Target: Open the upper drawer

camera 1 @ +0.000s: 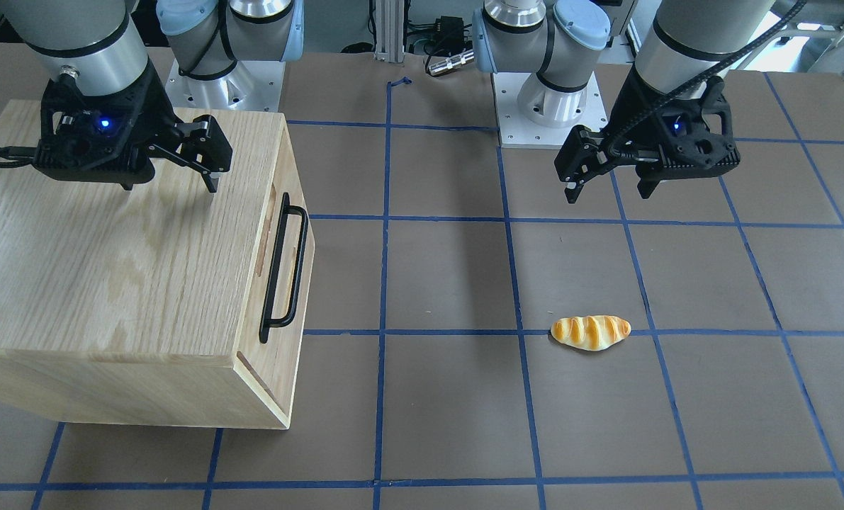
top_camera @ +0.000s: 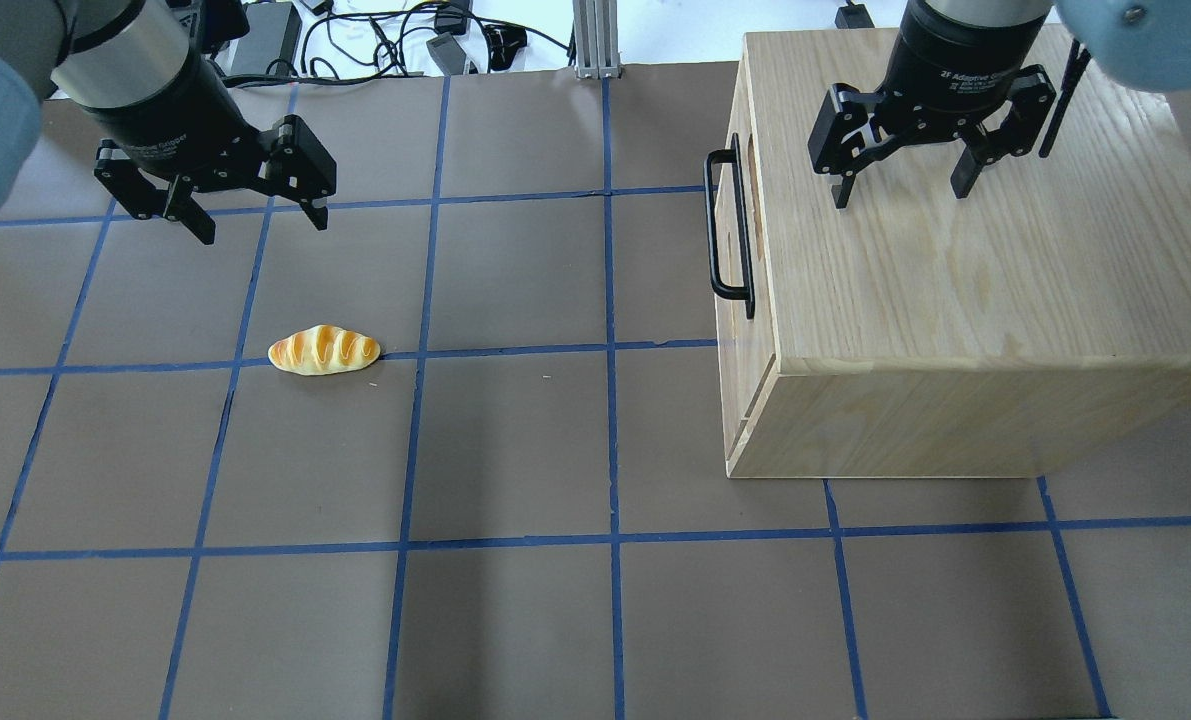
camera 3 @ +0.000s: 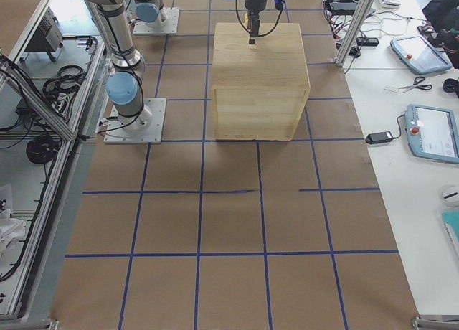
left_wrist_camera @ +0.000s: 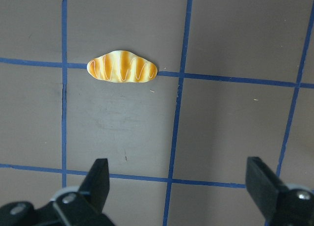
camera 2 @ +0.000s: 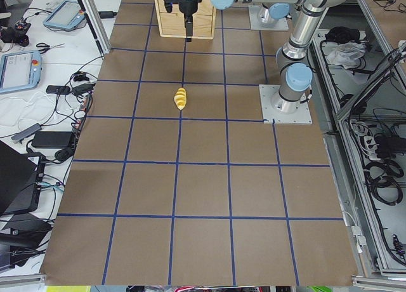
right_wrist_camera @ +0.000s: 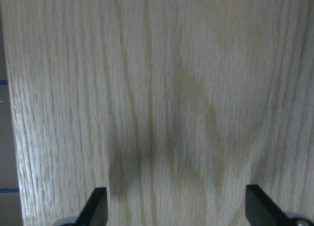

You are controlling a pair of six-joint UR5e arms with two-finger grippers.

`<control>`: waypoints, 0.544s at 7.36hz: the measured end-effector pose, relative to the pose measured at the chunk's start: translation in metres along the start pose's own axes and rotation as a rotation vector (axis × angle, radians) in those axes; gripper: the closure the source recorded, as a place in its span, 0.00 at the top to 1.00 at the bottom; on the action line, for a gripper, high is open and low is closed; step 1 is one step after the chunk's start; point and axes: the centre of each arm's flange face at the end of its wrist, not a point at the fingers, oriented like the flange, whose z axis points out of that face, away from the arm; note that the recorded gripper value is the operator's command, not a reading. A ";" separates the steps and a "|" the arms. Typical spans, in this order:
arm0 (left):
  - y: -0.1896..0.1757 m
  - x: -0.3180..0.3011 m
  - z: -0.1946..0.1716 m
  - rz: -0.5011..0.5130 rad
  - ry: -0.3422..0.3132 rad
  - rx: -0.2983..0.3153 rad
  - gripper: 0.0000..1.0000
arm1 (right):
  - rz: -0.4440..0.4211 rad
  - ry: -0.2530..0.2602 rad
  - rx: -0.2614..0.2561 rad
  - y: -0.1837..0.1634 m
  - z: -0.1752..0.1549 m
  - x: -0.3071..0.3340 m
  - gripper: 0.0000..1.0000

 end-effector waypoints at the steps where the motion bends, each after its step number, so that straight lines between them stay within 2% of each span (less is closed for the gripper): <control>1: 0.001 0.001 0.001 0.001 0.001 -0.001 1.00 | -0.001 0.000 0.000 0.000 0.000 0.000 1.00; 4: 0.003 0.001 0.001 0.003 0.003 -0.001 1.00 | 0.000 0.000 0.000 0.000 0.000 0.000 1.00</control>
